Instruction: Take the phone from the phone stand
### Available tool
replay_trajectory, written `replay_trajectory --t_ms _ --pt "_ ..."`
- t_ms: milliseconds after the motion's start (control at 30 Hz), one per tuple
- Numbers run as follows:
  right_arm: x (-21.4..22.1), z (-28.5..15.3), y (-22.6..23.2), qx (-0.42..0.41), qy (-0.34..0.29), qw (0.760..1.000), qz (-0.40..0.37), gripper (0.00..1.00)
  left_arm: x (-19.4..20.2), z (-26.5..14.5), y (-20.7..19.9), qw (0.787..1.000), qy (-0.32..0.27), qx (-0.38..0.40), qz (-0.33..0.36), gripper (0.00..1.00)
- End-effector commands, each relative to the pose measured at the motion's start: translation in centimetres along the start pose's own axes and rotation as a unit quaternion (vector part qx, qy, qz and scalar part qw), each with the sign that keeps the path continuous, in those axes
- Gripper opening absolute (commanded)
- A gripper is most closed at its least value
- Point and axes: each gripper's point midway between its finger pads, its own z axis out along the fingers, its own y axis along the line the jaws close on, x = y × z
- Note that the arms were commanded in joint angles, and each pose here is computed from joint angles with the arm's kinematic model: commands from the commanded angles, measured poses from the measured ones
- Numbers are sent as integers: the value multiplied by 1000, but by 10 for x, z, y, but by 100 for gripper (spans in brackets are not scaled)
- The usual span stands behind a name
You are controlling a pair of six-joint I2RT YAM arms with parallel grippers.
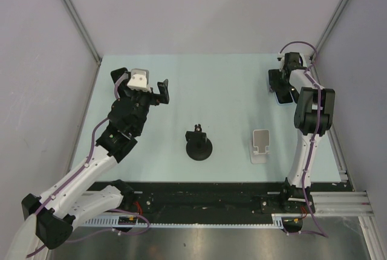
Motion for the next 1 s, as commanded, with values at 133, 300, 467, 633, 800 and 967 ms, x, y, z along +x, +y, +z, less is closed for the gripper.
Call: replay_trajectory --t_ms 133,300,467,633,800,967 --pt "-55 -71 12 8 -73 997 12 99 -20 -2 2 1000 -30 6 6 100" --pt "-57 -122 82 -75 -93 993 -17 99 -21 -3 2 999 -32 6 5 99" --pt "-45 -199 169 -173 -117 974 -92 98 -22 -4 3 999 -34 6 3 100" --pt "-16 -272 241 -272 -122 941 -158 95 -24 -6 6 999 -37 -1 5 100" --pt "32 -340 301 -355 -99 894 -254 93 -26 -8 12 999 -39 -14 11 100" --pt "73 -378 329 -403 -70 852 -327 91 -34 -12 22 998 -48 -34 16 100"
